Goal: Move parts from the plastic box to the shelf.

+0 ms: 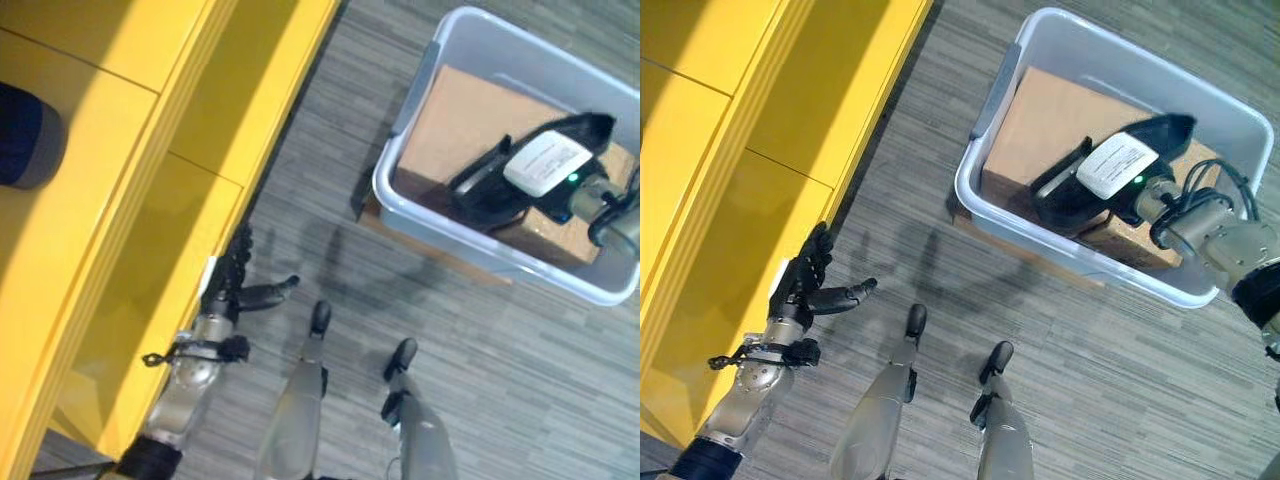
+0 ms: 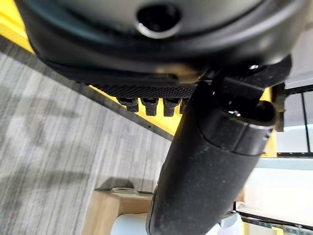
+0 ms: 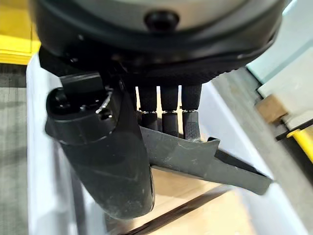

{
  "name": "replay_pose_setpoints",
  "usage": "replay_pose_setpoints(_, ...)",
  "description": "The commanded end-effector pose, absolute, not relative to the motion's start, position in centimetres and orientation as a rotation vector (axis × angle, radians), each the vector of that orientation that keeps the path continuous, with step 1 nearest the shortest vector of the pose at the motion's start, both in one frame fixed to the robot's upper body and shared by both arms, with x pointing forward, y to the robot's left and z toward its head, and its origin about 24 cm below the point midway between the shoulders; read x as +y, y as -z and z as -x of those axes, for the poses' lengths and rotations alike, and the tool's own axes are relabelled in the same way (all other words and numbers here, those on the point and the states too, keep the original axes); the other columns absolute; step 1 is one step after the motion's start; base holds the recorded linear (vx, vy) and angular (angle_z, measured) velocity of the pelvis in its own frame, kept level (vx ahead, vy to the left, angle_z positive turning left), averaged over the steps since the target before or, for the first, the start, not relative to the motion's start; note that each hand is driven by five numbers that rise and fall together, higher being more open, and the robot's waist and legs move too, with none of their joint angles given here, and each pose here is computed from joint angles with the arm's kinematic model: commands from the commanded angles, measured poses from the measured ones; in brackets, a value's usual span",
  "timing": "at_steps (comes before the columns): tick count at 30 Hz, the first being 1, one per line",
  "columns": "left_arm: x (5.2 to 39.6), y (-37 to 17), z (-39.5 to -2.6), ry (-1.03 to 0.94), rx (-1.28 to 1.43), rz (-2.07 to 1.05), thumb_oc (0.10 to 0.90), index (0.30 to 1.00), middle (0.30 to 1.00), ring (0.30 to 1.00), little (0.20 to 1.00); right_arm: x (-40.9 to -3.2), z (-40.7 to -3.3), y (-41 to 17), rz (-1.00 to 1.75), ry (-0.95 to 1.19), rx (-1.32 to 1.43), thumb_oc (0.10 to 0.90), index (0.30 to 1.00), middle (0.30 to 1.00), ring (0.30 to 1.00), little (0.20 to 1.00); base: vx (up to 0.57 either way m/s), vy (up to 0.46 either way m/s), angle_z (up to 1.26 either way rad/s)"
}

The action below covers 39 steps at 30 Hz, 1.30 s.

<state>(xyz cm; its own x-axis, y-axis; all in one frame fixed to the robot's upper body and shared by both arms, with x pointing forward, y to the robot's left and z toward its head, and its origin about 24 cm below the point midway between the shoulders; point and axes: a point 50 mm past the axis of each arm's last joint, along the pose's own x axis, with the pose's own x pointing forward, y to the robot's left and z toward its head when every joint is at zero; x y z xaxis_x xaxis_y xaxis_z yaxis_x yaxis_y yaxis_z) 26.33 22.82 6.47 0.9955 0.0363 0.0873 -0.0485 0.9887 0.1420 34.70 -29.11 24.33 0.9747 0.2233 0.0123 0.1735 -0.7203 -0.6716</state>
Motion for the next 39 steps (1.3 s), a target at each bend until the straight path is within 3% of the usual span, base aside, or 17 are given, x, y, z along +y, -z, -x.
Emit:
replay_pose_setpoints(1,22.7,-7.9,-25.8,0.019,-0.173,-0.152,0.900,1.000,1.000,1.000,1.000,-31.5,-33.0,-29.4,2.414,0.197,-0.305,0.400,0.300,0.300,0.300,0.300,0.03,-0.022,0.01)
replay_pose_setpoints(22,24.0,-6.2,-23.7,0.016,-0.086,-0.249,0.900,1.000,1.000,1.000,1.000,-30.6,-29.2,-25.2,2.272,0.037,-0.397,0.400,0.300,0.300,0.300,0.300,0.04,-0.014,-0.08)
replay_pose_setpoints(37,18.3,-10.5,-26.8,0.191,-0.418,-0.721,0.900,1.000,1.000,1.000,1.000,-25.3,-30.2,-23.4,2.010,-0.112,-0.617,0.400,0.300,0.300,0.300,0.300,0.00,-0.020,-0.24)
replay_pose_setpoints(39,16.2,-11.0,-26.9,0.286,-0.510,-0.834,0.900,1.000,1.000,1.000,1.000,-23.1,-30.9,-23.4,1.953,-0.155,-0.697,0.400,0.300,0.300,0.300,0.300,-0.01,-0.016,-0.21)
